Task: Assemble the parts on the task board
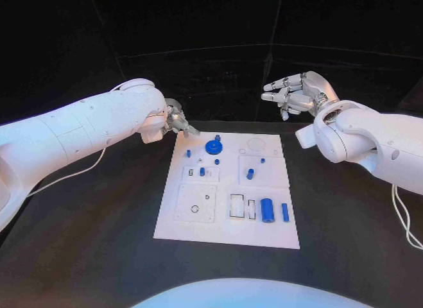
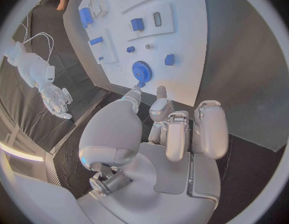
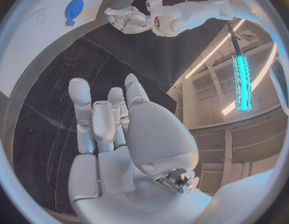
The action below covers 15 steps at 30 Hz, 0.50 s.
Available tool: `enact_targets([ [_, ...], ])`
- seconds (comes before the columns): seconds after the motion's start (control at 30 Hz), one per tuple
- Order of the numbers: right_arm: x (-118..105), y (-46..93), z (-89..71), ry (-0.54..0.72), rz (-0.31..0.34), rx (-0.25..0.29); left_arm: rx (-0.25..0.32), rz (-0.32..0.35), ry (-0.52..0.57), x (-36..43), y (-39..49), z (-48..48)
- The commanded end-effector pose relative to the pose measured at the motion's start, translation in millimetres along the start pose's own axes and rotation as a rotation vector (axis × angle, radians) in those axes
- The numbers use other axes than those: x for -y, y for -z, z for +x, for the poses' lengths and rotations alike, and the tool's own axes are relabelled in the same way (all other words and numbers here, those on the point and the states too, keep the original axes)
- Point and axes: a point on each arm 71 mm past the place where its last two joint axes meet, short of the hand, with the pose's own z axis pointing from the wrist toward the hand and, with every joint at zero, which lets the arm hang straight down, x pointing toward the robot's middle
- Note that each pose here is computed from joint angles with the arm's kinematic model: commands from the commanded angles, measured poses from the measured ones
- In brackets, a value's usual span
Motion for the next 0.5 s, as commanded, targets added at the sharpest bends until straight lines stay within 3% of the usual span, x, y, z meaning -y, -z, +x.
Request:
enact_targets([
  [0.03,-1.7,-0.7,0.9,0.002,-0.007,-0.009,-0.040,-0.019,-0.061,-1.1,-3.4,1.4],
  [0.5,-2.6,-1.9,3.5,0.001,-0.010,-0.016,-0.087,-0.070,-0.084,-7.4,-18.2,14.3],
])
